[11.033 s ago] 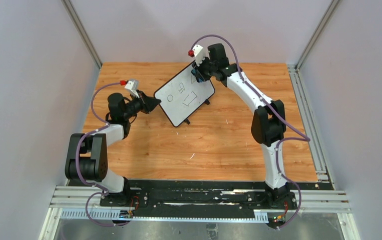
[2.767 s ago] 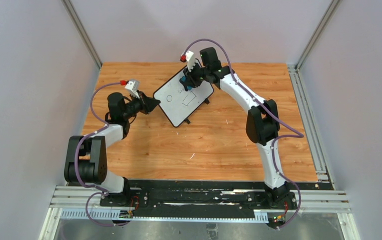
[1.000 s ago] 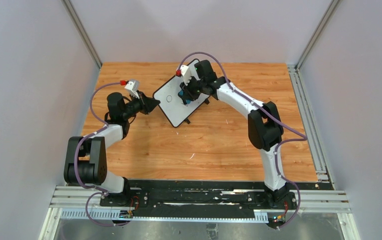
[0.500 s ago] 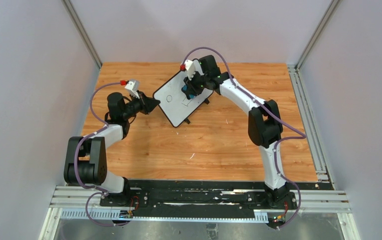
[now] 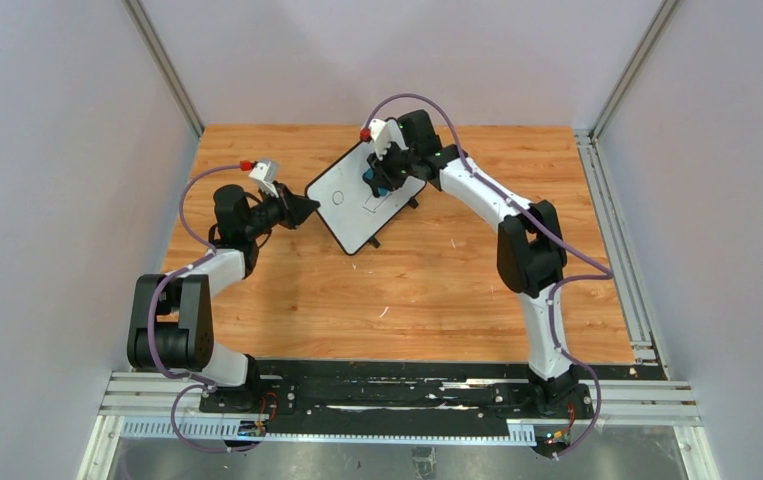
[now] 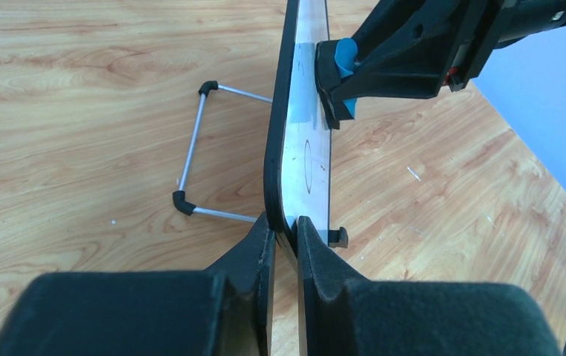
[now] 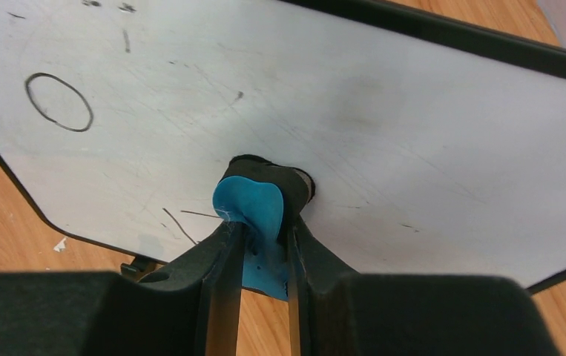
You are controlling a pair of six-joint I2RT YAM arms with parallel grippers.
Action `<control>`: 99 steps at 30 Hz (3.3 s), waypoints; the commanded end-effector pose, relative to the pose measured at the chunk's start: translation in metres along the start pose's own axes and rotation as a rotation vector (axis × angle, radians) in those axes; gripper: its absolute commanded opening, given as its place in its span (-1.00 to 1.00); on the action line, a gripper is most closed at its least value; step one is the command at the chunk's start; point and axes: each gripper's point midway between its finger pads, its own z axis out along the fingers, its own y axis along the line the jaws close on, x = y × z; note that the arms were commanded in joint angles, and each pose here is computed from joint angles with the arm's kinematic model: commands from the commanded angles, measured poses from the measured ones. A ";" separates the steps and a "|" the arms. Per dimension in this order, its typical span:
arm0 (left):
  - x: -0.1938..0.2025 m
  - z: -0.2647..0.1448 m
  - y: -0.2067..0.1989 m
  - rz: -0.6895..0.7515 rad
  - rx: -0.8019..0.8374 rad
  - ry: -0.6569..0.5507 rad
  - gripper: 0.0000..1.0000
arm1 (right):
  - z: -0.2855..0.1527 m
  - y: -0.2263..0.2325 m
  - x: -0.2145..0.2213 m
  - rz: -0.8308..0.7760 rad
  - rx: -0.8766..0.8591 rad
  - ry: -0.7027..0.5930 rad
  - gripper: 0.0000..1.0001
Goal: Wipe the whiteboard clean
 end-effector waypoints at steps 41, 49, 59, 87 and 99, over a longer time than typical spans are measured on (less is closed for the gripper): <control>0.016 -0.002 0.009 0.076 -0.027 0.058 -1.00 | 0.013 0.044 -0.036 -0.054 -0.053 -0.029 -0.99; 0.016 -0.002 0.009 0.076 -0.029 0.058 -1.00 | 0.017 0.095 -0.043 -0.069 -0.138 -0.032 -0.99; 0.015 -0.002 0.009 0.080 -0.027 0.057 -1.00 | 0.015 0.116 -0.041 -0.062 -0.162 -0.018 -0.99; 0.016 -0.002 0.010 0.085 -0.030 0.062 -1.00 | 0.021 0.070 -0.016 -0.023 -0.090 0.003 -0.99; 0.016 -0.001 0.009 0.088 -0.029 0.063 -1.00 | 0.028 0.110 -0.020 -0.036 -0.148 0.015 -0.99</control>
